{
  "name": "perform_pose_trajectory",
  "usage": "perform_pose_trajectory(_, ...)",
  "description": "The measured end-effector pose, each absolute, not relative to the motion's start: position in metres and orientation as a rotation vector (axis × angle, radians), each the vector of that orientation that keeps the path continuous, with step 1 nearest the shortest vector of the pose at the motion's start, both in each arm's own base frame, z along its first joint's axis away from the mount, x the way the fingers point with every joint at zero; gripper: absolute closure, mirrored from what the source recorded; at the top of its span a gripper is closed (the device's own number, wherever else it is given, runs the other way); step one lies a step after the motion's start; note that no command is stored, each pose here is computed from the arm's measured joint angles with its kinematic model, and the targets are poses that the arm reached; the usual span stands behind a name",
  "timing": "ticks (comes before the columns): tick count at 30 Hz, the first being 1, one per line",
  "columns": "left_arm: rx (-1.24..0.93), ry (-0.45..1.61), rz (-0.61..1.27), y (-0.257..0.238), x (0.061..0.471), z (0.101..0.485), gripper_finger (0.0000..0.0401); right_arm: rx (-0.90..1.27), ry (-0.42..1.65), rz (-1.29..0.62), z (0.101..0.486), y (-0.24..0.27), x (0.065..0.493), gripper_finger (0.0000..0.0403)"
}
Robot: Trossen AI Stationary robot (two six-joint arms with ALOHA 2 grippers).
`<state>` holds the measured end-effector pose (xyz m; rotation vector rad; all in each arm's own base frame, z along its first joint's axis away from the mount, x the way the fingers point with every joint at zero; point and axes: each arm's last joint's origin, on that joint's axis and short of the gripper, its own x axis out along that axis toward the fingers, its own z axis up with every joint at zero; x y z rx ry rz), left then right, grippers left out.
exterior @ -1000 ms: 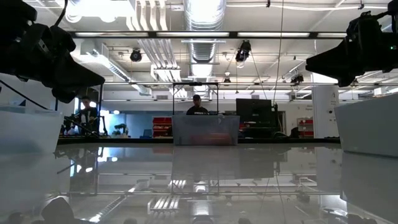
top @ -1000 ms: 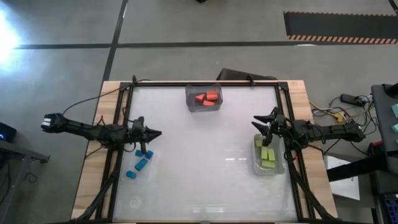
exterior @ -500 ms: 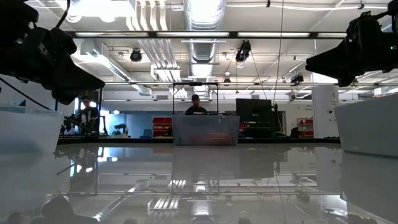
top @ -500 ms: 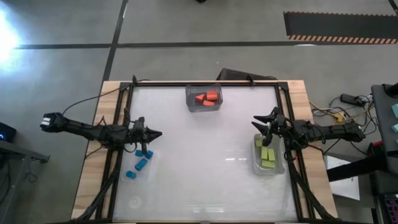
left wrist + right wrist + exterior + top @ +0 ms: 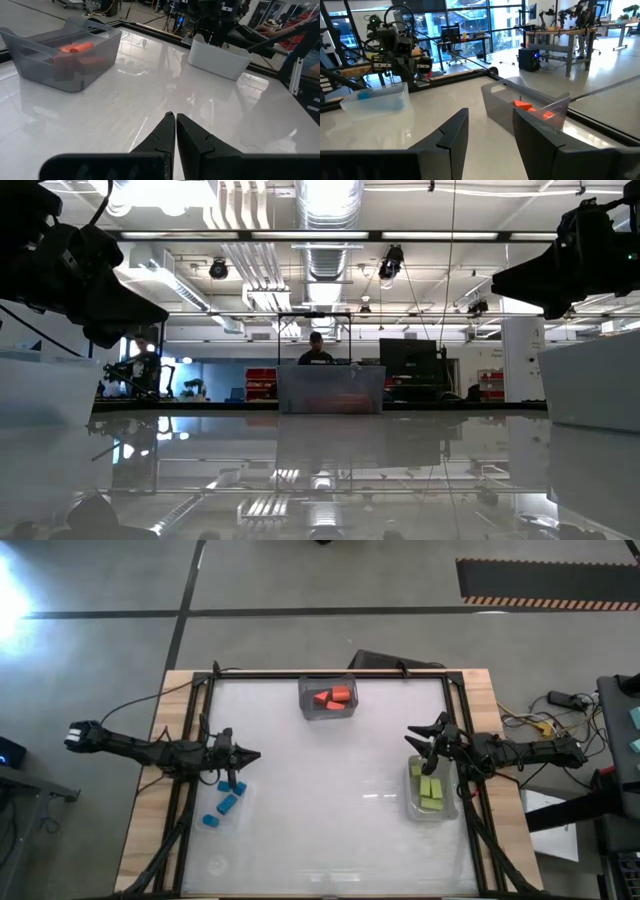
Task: Sort & place blocks by color
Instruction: Return to Home Position
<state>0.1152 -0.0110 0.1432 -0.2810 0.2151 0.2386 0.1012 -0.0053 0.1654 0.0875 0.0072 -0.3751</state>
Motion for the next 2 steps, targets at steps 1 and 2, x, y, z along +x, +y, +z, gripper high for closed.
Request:
perform_pose_trajectory(1, -0.281, 0.215, 0.239, -0.0109, 0.1152, 0.1432, 0.0401, 0.087, 0.007, -0.375, 0.1654, -0.0053, 0.1012, 0.0262)
perform_pose_trajectory(2, -0.281, 0.215, 0.239, -0.011, 0.1152, 0.1432, 0.0401, 0.089, 0.007, -0.375, 0.1654, -0.0053, 0.1012, 0.0263)
